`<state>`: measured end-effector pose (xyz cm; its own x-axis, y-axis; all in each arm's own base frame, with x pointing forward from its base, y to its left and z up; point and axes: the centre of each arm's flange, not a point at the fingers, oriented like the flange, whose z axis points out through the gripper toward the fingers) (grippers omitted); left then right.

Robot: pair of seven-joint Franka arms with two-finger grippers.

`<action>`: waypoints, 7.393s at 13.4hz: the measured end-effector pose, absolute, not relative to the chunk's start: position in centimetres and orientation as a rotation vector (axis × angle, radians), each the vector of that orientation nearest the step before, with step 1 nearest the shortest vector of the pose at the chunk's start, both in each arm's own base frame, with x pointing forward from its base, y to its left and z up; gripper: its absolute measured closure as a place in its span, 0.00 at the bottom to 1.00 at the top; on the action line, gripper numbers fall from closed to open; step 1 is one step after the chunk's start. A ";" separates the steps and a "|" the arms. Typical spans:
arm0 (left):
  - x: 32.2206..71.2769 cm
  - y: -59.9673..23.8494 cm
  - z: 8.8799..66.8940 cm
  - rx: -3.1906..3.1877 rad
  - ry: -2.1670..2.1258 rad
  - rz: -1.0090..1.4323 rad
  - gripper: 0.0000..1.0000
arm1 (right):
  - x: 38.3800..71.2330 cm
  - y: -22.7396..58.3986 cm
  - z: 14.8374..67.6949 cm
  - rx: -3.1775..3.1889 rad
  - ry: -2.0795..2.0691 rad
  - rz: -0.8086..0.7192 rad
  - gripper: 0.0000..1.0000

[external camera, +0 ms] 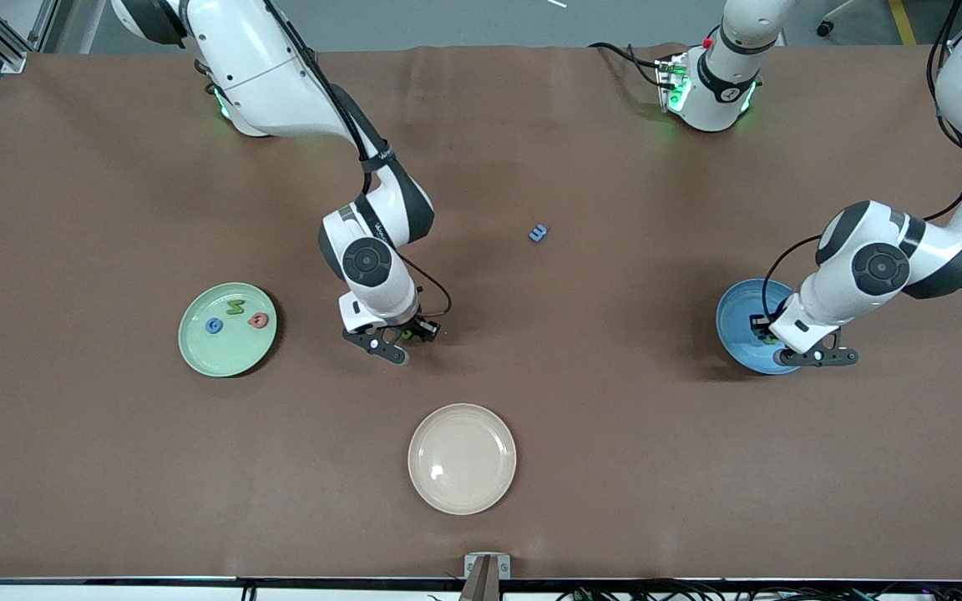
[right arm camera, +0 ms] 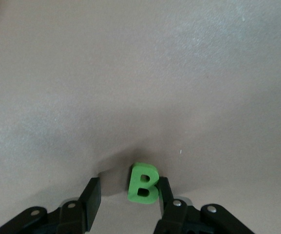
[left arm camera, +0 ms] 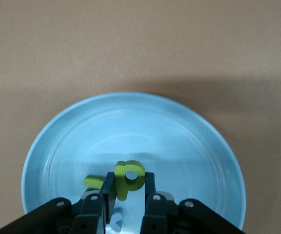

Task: Sort upper and lower case letters into plates
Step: 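Grasp the B with the right gripper while the left gripper releases the p, then open the right gripper over the green plate while the left gripper reaches the m, then grasp the blue m with the left gripper while the right gripper withdraws, then carry the m over the blue plate with the left gripper, then open the left gripper to drop the m onto the blue plate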

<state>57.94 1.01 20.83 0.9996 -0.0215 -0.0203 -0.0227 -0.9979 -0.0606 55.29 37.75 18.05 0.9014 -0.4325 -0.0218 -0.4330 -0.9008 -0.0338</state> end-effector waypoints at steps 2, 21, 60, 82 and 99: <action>58.6 0.4 20.8 -3.093 0.041 0.019 0.73 | 55.2 37.8 18.0 -3.028 0.686 0.022 0.44; 44.7 -36.7 27.7 -3.012 -0.674 0.123 0.00 | 58.8 30.3 21.7 -3.126 0.537 0.187 0.73; 34.8 -41.8 17.2 -2.976 -0.993 0.228 0.59 | 63.6 -0.5 48.7 -3.124 0.023 0.338 0.00; 56.5 -12.2 29.5 -3.077 -0.288 0.091 0.59 | 63.1 -4.9 57.6 -3.139 0.066 0.238 0.00; 54.2 -0.2 19.2 -3.079 -0.042 0.305 0.59 | 60.2 -5.9 59.5 -3.124 0.074 0.251 0.00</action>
